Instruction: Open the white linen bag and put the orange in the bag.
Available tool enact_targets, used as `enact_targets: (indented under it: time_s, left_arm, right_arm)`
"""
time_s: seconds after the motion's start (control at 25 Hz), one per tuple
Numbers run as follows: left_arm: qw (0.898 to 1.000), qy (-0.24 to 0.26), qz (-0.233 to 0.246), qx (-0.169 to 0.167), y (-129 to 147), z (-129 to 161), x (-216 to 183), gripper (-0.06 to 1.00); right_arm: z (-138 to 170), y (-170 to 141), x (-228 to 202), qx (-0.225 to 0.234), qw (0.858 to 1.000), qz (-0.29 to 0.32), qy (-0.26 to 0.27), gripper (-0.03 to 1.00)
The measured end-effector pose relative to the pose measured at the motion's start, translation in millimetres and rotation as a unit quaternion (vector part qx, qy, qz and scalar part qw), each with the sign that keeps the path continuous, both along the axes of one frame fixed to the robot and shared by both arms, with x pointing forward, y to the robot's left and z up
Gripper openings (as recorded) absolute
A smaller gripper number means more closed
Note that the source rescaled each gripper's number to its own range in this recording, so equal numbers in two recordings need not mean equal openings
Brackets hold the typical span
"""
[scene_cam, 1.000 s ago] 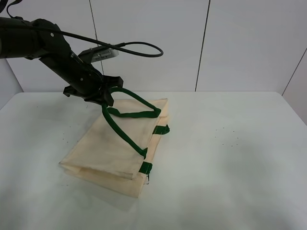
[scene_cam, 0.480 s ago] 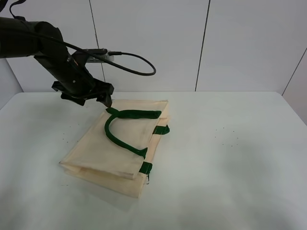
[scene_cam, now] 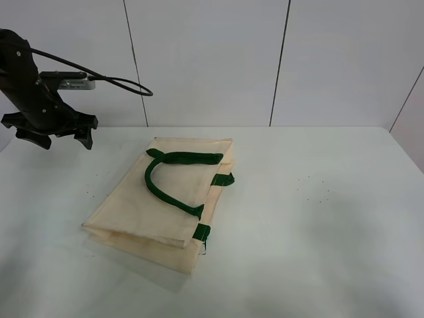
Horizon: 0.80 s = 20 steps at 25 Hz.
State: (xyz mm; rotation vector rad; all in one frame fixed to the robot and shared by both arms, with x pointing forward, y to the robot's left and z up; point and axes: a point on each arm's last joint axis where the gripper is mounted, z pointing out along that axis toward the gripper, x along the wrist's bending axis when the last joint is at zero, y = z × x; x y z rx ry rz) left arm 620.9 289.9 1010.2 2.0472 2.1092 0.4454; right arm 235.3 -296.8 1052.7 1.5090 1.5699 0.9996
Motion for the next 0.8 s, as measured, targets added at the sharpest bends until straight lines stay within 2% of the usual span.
enact_targets:
  time_s: [0.28,0.4,0.52,0.64,0.8]
  left_arm:
    - [0.999,0.044,0.013,-0.009,0,11,-16,0.98]
    - [0.997,0.073,0.018,-0.007,1,16,-25,0.98]
    - [0.997,0.077,0.018,0.0,3,26,-35,0.98]
    - [0.997,0.078,0.018,0.007,5,35,-57,0.98]
    - [0.996,0.089,0.02,0.008,7,43,-106,0.98]
  right_arm:
    - [0,0,0,0.0,1.0,0.0,0.0,1.0]
    - [0,0,0,0.0,1.0,0.0,0.0,1.0]
    - [0,0,0,0.0,1.0,0.0,0.0,1.0]
    - [0,0,0,0.0,1.0,0.0,0.0,1.0]
    - [0,0,0,0.0,1.0,0.0,0.0,1.0]
